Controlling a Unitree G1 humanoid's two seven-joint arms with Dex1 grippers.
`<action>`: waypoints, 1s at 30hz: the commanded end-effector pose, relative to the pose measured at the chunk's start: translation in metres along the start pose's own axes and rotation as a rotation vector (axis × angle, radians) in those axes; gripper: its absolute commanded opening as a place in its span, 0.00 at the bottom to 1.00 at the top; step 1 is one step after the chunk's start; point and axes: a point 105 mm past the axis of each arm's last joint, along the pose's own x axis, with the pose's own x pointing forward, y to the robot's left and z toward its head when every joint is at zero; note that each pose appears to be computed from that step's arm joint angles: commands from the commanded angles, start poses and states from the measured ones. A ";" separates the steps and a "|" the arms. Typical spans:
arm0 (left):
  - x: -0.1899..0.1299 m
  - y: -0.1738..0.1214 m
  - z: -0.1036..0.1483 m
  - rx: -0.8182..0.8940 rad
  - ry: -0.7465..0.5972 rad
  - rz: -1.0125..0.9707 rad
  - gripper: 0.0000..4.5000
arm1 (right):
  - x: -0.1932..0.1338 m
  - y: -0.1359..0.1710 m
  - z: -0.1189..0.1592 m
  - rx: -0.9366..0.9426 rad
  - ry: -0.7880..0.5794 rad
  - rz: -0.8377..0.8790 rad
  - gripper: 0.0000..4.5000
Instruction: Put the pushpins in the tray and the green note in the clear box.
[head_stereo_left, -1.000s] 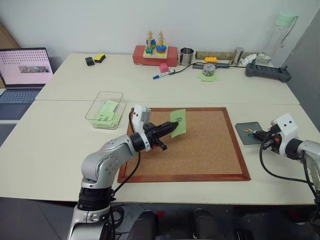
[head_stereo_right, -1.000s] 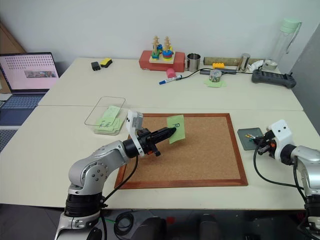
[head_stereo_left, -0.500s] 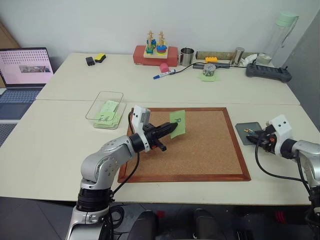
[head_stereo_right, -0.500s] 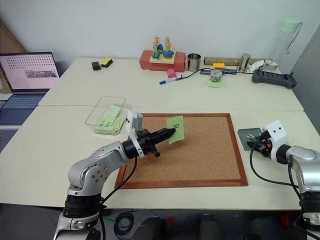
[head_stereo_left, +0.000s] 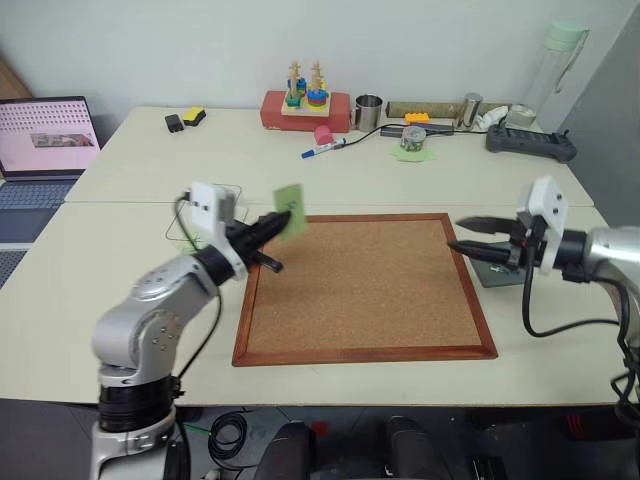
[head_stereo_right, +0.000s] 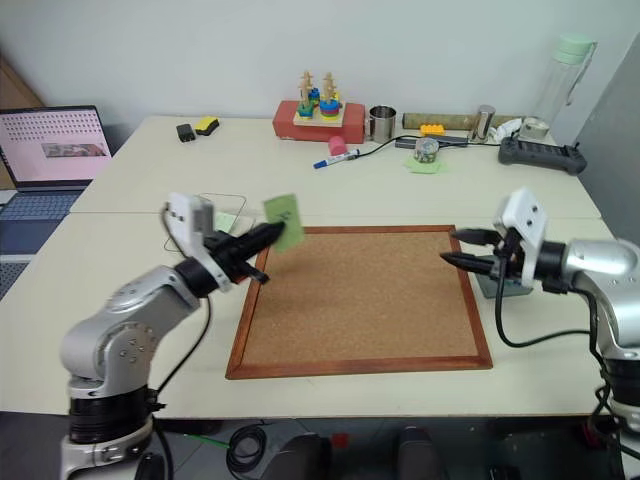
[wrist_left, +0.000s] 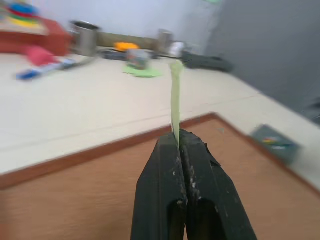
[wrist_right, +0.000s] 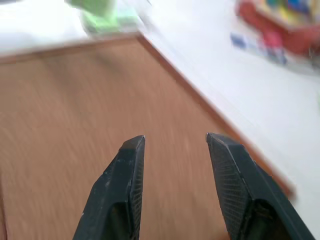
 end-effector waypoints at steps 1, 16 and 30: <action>-0.012 0.042 0.032 0.180 -0.052 0.203 0.00 | 0.013 0.004 0.037 -0.056 -0.087 0.072 0.45; -0.011 0.120 0.018 0.303 0.076 0.509 0.00 | 0.035 0.027 0.052 -0.035 -0.136 0.208 0.45; -0.012 0.115 0.025 0.297 0.064 0.467 0.46 | 0.034 0.029 0.051 -0.032 -0.129 0.202 0.46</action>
